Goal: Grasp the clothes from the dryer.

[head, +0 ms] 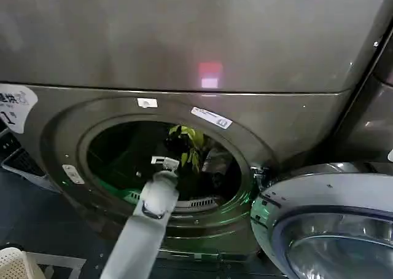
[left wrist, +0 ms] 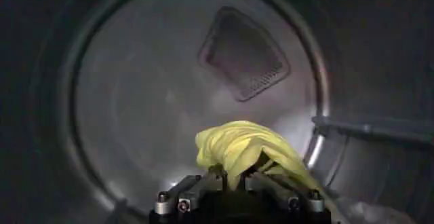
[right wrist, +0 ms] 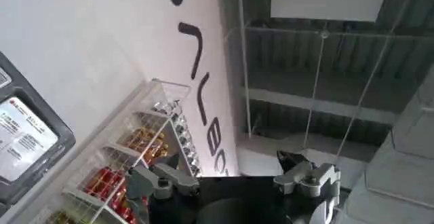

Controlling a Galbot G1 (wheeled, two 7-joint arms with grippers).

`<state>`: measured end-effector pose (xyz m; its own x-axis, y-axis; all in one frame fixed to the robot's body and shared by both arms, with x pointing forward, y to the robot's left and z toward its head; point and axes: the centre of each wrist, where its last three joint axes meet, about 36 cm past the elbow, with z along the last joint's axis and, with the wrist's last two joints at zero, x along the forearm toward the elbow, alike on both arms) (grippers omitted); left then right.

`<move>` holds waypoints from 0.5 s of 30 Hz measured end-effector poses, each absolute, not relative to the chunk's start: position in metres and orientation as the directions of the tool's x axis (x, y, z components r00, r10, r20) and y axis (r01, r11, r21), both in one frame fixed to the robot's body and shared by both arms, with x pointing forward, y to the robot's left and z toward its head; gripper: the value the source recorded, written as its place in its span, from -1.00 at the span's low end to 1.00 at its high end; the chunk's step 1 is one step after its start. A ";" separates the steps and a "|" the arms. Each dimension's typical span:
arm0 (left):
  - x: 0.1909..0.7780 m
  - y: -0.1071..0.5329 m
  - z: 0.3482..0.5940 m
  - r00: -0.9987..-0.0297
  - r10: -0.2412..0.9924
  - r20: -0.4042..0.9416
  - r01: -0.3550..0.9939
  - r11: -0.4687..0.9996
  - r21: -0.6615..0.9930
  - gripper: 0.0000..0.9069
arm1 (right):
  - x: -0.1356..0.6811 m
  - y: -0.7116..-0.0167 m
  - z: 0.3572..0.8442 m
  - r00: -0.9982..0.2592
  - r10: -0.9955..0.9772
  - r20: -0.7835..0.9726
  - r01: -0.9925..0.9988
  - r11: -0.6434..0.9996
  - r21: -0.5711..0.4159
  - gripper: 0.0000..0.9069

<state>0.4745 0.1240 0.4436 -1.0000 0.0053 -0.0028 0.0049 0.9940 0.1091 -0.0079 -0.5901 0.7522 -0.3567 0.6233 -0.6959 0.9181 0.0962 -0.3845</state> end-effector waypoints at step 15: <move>0.462 0.129 0.438 -1.000 -0.021 0.011 -0.020 0.998 0.062 -1.00 | -0.010 -0.587 0.752 -0.340 0.630 -0.699 0.926 0.092 -0.367 1.00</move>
<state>0.4623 0.1289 0.4376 -0.9997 -0.0209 0.0114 -0.0202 0.9979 0.0620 -0.0097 -0.5873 0.7516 -0.3396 0.6296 -0.6987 0.9257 0.0922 -0.3669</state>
